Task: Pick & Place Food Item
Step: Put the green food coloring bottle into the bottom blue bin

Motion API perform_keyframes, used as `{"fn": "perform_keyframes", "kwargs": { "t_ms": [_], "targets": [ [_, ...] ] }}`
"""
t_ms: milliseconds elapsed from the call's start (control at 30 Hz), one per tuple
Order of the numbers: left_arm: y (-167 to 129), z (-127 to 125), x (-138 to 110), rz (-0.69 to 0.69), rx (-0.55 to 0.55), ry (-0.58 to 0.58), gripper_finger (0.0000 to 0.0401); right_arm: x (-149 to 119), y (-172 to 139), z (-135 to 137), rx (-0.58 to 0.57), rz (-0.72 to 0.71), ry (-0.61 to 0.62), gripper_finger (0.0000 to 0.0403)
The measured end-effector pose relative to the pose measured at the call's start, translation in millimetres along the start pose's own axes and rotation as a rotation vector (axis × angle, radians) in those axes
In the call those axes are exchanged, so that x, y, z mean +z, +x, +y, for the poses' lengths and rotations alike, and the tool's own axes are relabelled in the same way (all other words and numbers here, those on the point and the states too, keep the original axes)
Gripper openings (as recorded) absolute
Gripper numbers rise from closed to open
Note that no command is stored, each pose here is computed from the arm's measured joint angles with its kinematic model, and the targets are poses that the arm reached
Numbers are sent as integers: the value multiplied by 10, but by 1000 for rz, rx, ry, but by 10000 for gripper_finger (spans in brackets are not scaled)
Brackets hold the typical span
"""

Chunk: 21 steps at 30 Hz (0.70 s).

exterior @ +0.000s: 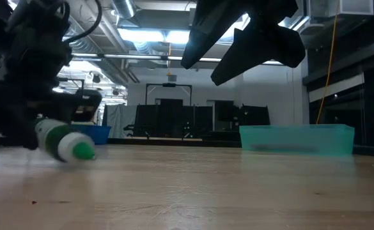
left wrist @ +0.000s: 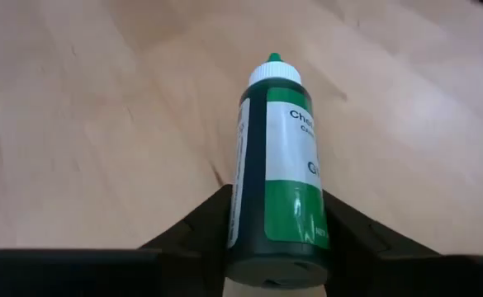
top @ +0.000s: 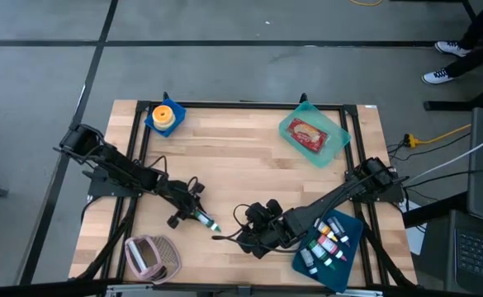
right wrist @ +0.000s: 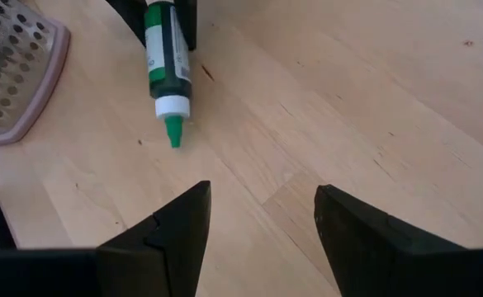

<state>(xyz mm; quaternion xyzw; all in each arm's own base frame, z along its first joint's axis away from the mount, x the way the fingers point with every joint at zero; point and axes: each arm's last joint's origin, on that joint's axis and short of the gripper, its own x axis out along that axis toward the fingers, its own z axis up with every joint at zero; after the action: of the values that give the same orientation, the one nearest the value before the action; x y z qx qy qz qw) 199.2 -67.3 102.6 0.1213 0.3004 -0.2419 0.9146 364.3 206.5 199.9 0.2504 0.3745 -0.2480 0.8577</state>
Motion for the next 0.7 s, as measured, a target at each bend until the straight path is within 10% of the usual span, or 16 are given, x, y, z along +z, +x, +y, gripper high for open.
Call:
{"fn": "perform_keyframes", "kwargs": {
  "t_ms": [700],
  "targets": [
    [31,289,612,-226,43,49,132,85,-18,175,154,-95,-111,213]
  ]
}}
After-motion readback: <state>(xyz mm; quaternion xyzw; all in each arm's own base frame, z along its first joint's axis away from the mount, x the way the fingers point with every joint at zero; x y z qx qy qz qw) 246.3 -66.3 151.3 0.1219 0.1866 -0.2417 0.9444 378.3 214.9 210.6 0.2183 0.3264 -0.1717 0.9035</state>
